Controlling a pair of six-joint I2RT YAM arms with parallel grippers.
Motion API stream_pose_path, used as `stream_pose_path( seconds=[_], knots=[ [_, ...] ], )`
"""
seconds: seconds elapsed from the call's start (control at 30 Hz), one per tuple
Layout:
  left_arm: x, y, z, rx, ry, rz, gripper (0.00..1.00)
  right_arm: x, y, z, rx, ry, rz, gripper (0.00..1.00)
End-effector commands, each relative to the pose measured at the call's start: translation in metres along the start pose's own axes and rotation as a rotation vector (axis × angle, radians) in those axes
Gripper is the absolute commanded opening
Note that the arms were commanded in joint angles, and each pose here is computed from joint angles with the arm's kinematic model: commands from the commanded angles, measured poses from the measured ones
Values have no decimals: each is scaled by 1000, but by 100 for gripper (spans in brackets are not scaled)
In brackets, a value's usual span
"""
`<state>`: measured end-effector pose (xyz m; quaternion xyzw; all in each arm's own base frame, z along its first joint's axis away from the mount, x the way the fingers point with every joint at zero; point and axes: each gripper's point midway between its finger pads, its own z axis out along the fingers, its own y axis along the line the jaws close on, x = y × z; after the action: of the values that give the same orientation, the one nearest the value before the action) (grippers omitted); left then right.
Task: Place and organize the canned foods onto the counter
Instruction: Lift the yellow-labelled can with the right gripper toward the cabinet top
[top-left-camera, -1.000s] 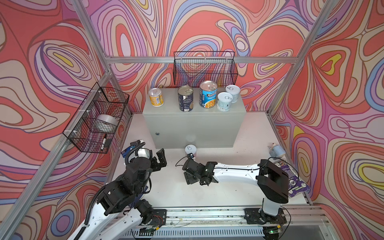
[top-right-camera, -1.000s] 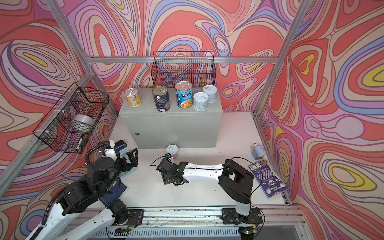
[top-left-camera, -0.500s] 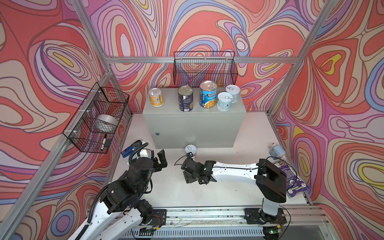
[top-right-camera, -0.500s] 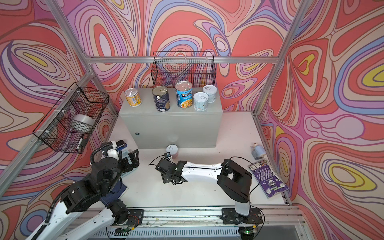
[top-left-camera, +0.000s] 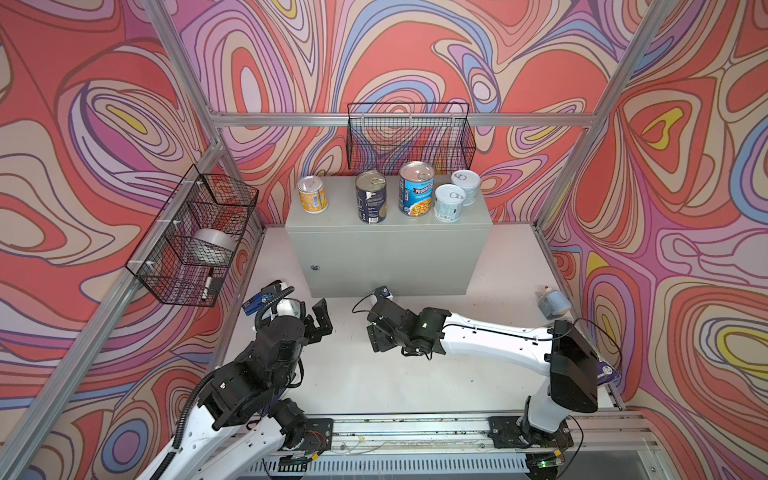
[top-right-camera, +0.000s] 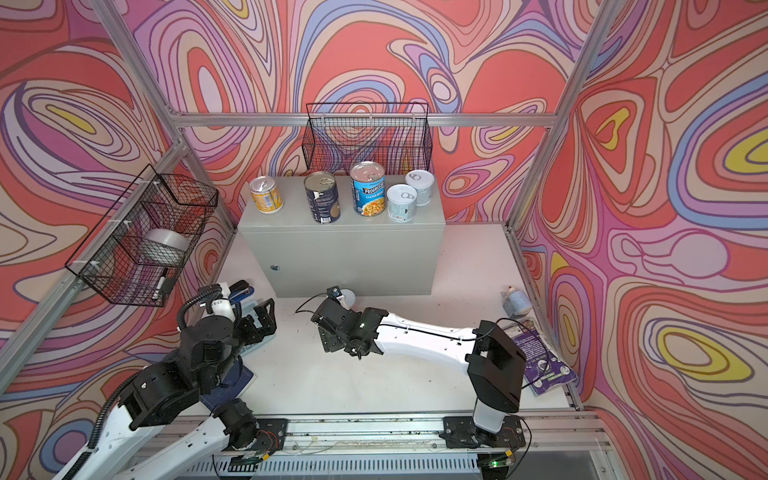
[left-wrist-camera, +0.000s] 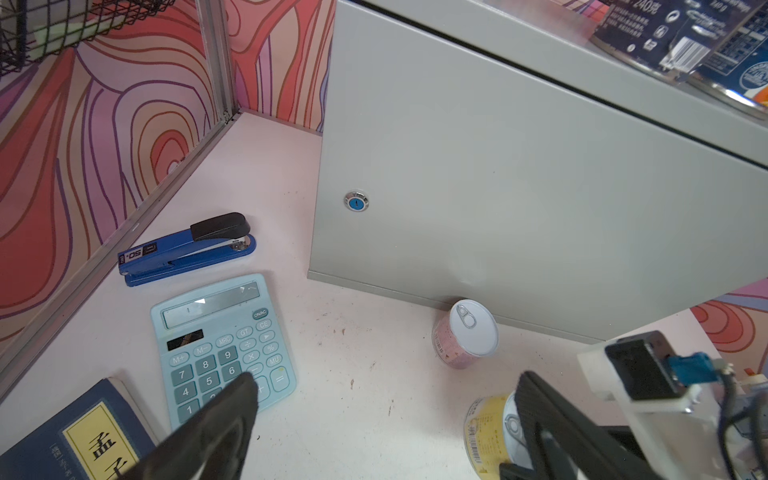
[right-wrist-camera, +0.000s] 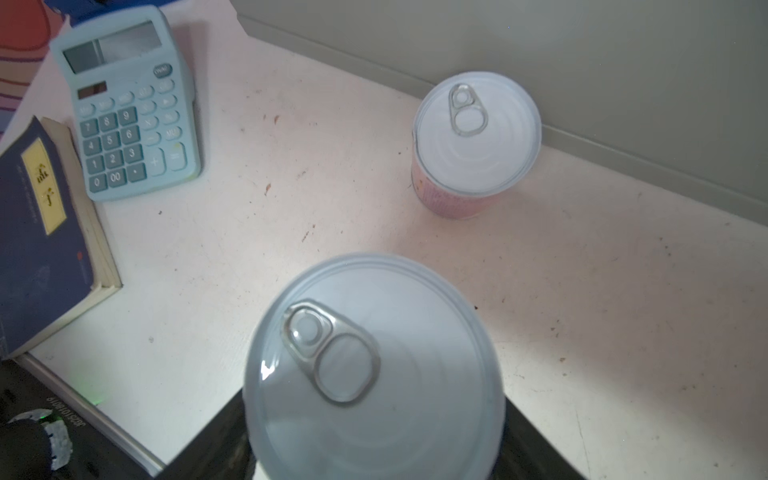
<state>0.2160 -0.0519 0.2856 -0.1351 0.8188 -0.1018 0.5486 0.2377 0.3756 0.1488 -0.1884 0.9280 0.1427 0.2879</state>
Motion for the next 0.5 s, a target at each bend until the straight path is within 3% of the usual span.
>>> stream_pose_path(
  seconds=[0.0,0.47],
  knots=[
    [-2,7,-4,-22,-9,-4,100,-35,1,-28,-12,-100,-3,57],
    [0,13,-8,-32,-6,-15,100,-95,4,-82,-57,-247,-23,56]
  ],
)
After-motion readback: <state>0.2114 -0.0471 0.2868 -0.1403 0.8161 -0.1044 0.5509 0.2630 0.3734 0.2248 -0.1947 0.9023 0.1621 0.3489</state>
